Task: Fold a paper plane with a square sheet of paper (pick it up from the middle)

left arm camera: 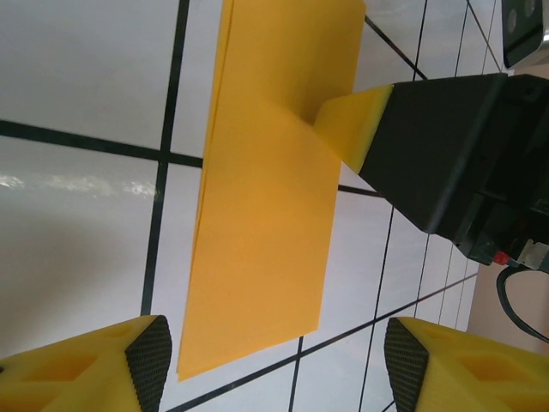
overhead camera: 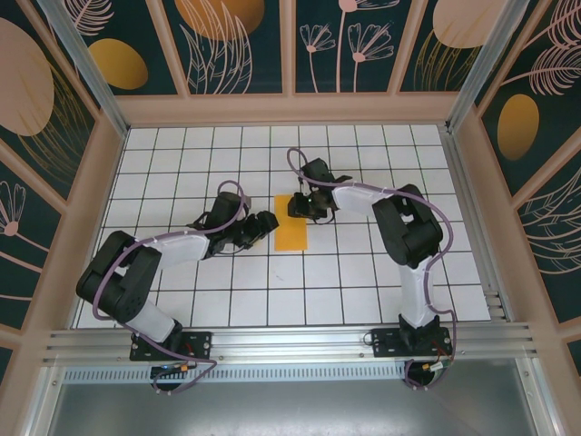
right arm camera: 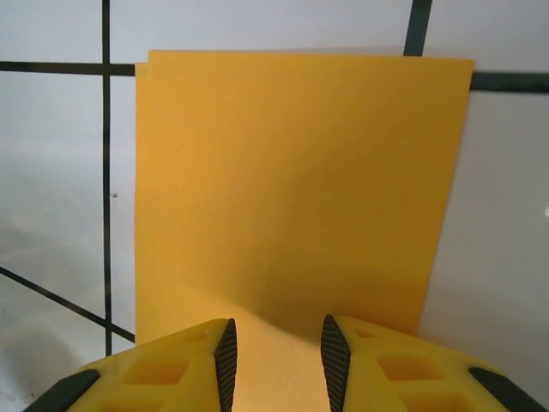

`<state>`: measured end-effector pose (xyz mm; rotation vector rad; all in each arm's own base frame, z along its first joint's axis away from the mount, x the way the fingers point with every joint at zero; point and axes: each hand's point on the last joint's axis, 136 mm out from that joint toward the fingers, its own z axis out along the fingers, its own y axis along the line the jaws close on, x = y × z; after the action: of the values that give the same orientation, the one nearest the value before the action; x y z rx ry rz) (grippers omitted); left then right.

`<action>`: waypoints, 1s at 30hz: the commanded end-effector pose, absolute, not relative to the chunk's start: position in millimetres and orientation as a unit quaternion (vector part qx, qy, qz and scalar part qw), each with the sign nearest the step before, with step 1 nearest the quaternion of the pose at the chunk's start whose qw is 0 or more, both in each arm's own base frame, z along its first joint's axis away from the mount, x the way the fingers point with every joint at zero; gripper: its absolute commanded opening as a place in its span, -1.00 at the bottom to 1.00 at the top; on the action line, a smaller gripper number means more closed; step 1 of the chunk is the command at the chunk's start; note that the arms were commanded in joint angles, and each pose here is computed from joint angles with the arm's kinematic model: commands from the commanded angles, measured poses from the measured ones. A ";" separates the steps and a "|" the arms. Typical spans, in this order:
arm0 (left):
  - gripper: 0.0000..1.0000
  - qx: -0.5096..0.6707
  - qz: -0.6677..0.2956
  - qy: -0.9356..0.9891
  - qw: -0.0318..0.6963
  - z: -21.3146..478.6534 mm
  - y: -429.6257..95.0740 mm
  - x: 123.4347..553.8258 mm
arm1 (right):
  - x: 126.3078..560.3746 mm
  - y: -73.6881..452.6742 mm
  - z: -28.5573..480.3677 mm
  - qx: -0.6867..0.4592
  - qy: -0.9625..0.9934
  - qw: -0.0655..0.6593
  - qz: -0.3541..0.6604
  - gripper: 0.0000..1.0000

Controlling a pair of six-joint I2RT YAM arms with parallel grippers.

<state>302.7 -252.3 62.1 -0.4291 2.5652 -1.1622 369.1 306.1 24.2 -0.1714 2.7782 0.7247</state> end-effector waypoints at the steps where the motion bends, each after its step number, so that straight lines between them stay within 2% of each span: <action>1: 0.38 -0.150 -0.401 0.896 0.119 49.0 -255.5 288.7 | 325.8 306.8 10.6 -0.053 0.965 0.072 0.247 -0.30; 5: 0.37 -0.143 -0.391 0.903 0.102 40.6 -257.0 276.2 | 315.5 310.8 25.4 -0.056 0.960 0.070 0.267 -0.30; 12: 0.31 -0.136 -0.384 0.909 0.091 36.8 -260.5 268.1 | 356.6 310.7 54.2 -0.055 0.953 0.123 0.270 -0.30; 21: 0.31 -0.139 -0.368 0.916 0.076 30.0 -259.7 260.7 | 377.7 303.1 32.0 -0.044 0.961 0.126 0.242 -0.30; 30: 0.37 -0.123 -0.331 0.934 0.058 22.5 -256.0 249.9 | 369.4 289.6 0.1 -0.033 0.973 0.102 0.206 -0.30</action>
<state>259.3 -260.8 32.8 -0.3887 2.7564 -1.0797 375.4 302.0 23.5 -0.1096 2.8074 0.7029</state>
